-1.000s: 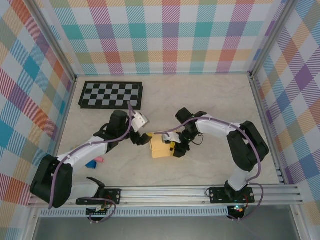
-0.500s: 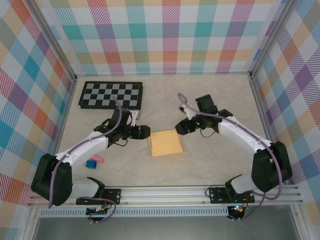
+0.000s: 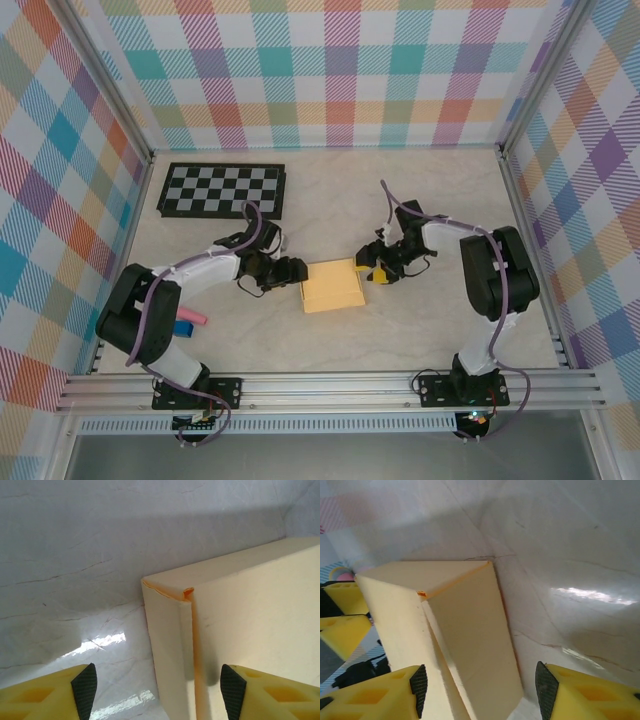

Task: Fold the paper box

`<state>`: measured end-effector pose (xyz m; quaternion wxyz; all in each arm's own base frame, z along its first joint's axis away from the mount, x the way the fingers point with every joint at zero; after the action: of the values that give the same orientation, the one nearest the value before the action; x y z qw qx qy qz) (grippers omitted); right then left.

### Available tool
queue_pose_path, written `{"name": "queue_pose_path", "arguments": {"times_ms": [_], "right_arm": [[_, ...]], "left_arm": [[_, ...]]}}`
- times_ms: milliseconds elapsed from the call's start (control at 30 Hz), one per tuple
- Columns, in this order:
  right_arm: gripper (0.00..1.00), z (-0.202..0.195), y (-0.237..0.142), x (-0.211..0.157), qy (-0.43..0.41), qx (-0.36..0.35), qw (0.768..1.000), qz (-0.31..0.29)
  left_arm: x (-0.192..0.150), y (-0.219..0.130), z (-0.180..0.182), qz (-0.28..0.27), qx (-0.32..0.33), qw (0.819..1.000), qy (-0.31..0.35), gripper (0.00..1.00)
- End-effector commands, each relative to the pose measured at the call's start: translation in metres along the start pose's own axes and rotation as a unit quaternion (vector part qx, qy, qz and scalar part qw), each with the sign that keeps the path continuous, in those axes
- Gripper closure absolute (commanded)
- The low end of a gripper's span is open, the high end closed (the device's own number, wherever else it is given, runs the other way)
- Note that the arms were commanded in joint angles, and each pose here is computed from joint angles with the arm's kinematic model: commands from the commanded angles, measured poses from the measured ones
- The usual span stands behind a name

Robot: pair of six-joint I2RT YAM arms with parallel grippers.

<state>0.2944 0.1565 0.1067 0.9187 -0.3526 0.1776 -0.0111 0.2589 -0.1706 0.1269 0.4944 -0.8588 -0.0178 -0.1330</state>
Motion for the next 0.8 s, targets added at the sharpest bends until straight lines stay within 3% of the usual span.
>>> {"name": "queue_pose_path", "arguments": {"times_ms": [0,133,233,633,767], "right_arm": [[0.4,0.015,0.004,0.003,0.003,0.067,0.997,0.039],[0.4,0.012,0.011,0.003,0.011,0.087,0.994,0.061],[0.41,0.01,0.014,0.003,0.017,0.102,0.992,0.075],[0.39,0.01,0.008,0.0,-0.013,0.123,0.989,0.076],[0.39,-0.003,-0.001,0.006,-0.004,0.119,0.991,0.057]], "left_arm": [[0.002,0.008,-0.003,0.014,-0.017,1.0,-0.007,0.39],[0.004,0.013,-0.006,0.014,-0.036,0.999,-0.002,0.44],[0.006,0.016,-0.005,0.019,-0.037,0.999,-0.002,0.54],[0.007,0.019,0.013,0.028,-0.118,0.993,-0.009,0.57],[0.002,0.022,0.025,0.032,-0.144,0.989,-0.019,0.64]]}}
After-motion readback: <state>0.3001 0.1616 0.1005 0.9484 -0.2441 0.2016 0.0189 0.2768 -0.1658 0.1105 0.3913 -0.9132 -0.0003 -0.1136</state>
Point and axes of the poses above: each hand's point on the last joint's axis, 136 mm out from that joint toward the fingers, its own y axis out along the fingers, its own z axis along the line the jaws close on, x = y × z, the point moved 9 cm from there along -y, back along the fingers, and after that the axes turned 12 degrees about y, right-handed, at the moved point
